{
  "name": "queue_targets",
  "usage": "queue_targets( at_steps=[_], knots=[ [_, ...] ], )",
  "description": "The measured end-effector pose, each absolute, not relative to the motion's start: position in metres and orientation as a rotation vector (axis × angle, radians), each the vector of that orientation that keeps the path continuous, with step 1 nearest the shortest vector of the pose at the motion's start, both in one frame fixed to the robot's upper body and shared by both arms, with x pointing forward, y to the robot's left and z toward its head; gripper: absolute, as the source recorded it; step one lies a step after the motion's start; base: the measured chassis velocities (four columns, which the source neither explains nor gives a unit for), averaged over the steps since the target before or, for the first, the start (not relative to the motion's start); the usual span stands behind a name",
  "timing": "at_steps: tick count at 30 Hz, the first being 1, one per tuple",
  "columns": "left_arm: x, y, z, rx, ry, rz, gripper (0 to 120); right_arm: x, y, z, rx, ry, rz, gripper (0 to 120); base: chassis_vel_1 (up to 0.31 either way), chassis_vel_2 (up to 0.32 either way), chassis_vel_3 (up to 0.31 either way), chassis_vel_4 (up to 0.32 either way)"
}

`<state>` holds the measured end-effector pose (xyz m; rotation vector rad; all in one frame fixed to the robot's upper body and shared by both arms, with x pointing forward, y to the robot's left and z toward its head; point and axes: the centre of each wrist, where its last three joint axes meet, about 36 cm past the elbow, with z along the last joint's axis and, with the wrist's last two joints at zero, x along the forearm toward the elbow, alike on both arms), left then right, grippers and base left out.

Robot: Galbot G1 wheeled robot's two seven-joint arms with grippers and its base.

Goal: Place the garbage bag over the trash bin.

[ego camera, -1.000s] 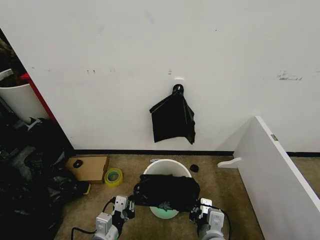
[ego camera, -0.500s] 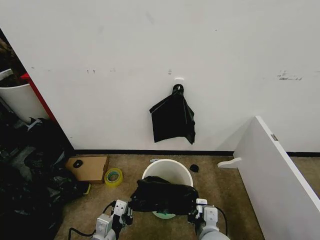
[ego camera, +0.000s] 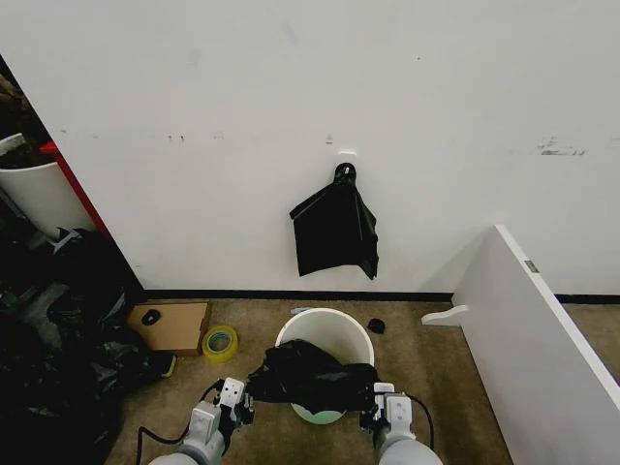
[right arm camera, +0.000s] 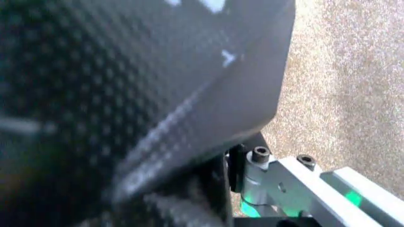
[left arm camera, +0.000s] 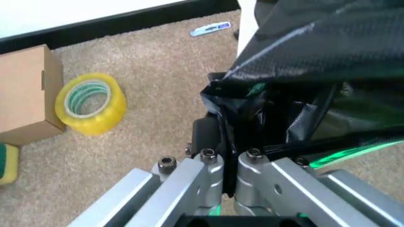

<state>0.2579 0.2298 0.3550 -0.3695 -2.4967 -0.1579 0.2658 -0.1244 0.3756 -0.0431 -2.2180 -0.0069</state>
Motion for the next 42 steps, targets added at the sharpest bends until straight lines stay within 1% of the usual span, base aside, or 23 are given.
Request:
queue_targets(
  at_steps=[14,19,20,21,23,24,25,26,27,29,30,31,33,34,35,36,37,38,40,41,42],
  knots=[
    [0.257,0.230,0.344,-0.343,-2.514,-0.231,0,0.267,-0.123,0.366,-0.037,-2.214,0.037,0,0.000,0.000,0.000,0.000],
    [0.253,0.229,0.348,-0.351,-2.518,-0.230,0,0.264,-0.123,0.368,-0.030,-2.220,0.043,0,0.000,0.000,0.000,0.000],
    [0.252,0.229,0.351,-0.353,-2.521,-0.227,3,0.262,-0.123,0.370,-0.021,-2.224,0.041,3,0.000,0.000,0.000,0.000],
    [0.251,0.229,0.353,-0.353,-2.523,-0.225,3,0.260,-0.124,0.371,-0.018,-2.225,0.042,4,0.000,0.000,0.000,0.000],
    [0.246,0.228,0.359,-0.356,-2.529,-0.214,16,0.252,-0.125,0.377,-0.003,-2.234,0.050,13,0.000,0.000,0.000,0.000],
    [0.243,0.227,0.362,-0.360,-2.528,-0.206,19,0.247,-0.125,0.379,0.006,-2.237,0.055,18,0.000,0.000,0.000,0.000],
    [0.243,0.227,0.362,-0.360,-2.528,-0.206,19,0.247,-0.125,0.379,0.006,-2.237,0.055,18,0.000,0.000,0.000,0.000],
    [0.239,0.226,0.364,-0.364,-2.525,-0.198,25,0.242,-0.126,0.381,0.017,-2.240,0.061,21,0.000,0.000,0.000,0.000],
    [0.236,0.225,0.365,-0.367,-2.522,-0.193,26,0.239,-0.127,0.383,0.024,-2.243,0.063,24,0.000,0.000,0.000,0.000],
    [0.225,0.222,0.370,-0.380,-2.511,-0.173,37,0.227,-0.128,0.388,0.047,-2.254,0.070,34,0.000,0.000,0.000,0.000],
    [0.220,0.221,0.373,-0.385,-2.508,-0.166,41,0.223,-0.129,0.391,0.056,-2.260,0.072,39,0.000,0.000,0.000,0.000],
    [0.220,0.221,0.373,-0.385,-2.508,-0.166,41,0.223,-0.129,0.391,0.056,-2.260,0.072,39,0.000,0.000,0.000,0.000],
    [0.213,0.219,0.375,-0.393,-2.504,-0.159,48,0.216,-0.130,0.397,0.071,-2.267,0.069,45,0.000,0.000,0.000,0.000],
    [0.209,0.218,0.377,-0.397,-2.504,-0.157,55,0.211,-0.130,0.401,0.081,-2.270,0.068,51,0.000,0.000,0.000,0.000],
    [0.206,0.218,0.377,-0.400,-2.504,-0.156,56,0.209,-0.131,0.402,0.086,-2.273,0.068,54,0.000,0.000,0.000,0.000],
    [0.203,0.217,0.379,-0.402,-2.505,-0.154,61,0.205,-0.132,0.404,0.095,-2.279,0.069,58,0.000,0.000,0.000,0.000],
    [0.203,0.217,0.379,-0.402,-2.505,-0.154,61,0.205,-0.132,0.404,0.095,-2.279,0.069,58,0.000,0.000,0.000,0.000],
    [0.199,0.216,0.381,-0.403,-2.507,-0.145,68,0.199,-0.133,0.406,0.112,-2.299,0.071,65,0.000,0.000,0.000,0.000],
    [0.195,0.213,0.384,-0.403,-2.512,-0.131,76,0.193,-0.136,0.407,0.130,-2.332,0.075,72,0.000,0.000,0.000,0.000],
    [0.194,0.213,0.386,-0.403,-2.514,-0.126,78,0.191,-0.136,0.407,0.137,-2.343,0.073,76,0.000,0.000,0.000,0.000],
    [0.192,0.212,0.388,-0.405,-2.518,-0.117,83,0.189,-0.138,0.408,0.153,-2.369,0.063,81,0.000,0.000,0.000,0.000]
  ],
)
